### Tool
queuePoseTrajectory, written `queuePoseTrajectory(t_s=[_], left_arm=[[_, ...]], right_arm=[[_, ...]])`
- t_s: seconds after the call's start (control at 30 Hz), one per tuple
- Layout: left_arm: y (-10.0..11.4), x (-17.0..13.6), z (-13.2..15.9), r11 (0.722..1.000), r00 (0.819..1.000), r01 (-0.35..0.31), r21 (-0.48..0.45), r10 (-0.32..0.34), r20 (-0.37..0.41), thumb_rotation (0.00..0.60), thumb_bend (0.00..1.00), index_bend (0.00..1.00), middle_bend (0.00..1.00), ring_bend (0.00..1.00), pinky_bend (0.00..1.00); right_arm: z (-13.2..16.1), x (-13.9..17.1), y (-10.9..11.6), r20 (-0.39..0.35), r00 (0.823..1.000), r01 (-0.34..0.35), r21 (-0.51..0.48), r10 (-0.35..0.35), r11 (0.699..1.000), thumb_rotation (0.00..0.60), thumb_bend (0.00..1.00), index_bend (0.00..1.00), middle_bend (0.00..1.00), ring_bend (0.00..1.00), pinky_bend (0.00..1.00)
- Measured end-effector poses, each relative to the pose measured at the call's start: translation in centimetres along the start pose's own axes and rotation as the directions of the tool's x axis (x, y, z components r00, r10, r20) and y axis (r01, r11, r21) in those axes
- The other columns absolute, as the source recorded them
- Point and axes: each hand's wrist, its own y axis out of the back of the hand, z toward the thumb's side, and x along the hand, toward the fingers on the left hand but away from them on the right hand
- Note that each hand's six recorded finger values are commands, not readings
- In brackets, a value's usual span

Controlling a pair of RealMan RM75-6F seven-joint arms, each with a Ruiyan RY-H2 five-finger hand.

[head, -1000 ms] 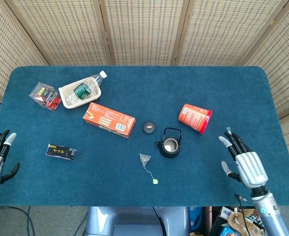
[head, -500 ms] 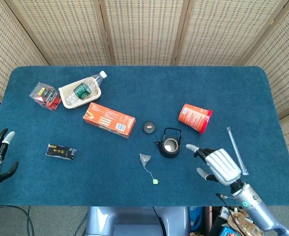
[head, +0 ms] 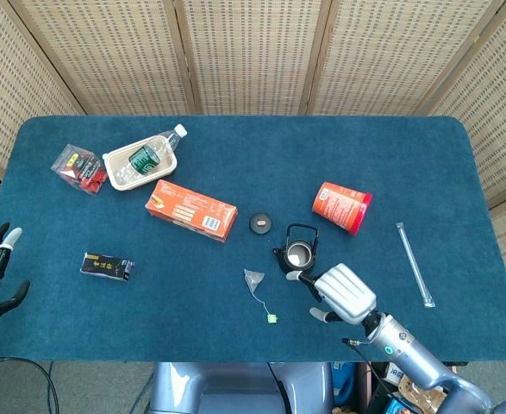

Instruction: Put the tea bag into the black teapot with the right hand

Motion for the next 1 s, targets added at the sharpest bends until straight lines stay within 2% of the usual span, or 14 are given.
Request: queuePoseTrajectory(t_s=[0.33,0.73,1.0], left_arm=[[0.2,0.2,-0.1,1.000,1.000,-0.005,0.003,0.005,0.000,0.600,0.36,0.00,0.00,0.00,0.00],[0.1,0.6,0.2,1.000,1.000,0.001,0.005,-0.001,0.007,0.600,0.36,0.00,0.00,0.00,0.00],[-0.1,0.5,-0.1,1.000,1.000,0.005,0.005,-0.005,-0.003,0.600,0.36,0.00,0.00,0.00,0.00]], right_arm=[[0.8,-1.3,-1.9,-0.012,0.999,-0.043,0.020,0.043,0.999,0.600,0.38,0.37,0.86,0.91,1.00],[2.2,-2.6,-4.3,-0.043,0.990,-0.131,0.034,0.133,0.991,0.600,0.38,0.39,0.88,0.93,1.00],[3.2,-3.7,-6.1,-0.064,0.984,-0.161,0.072,0.166,0.984,0.600,0.38,0.41,0.88,0.93,1.00]])
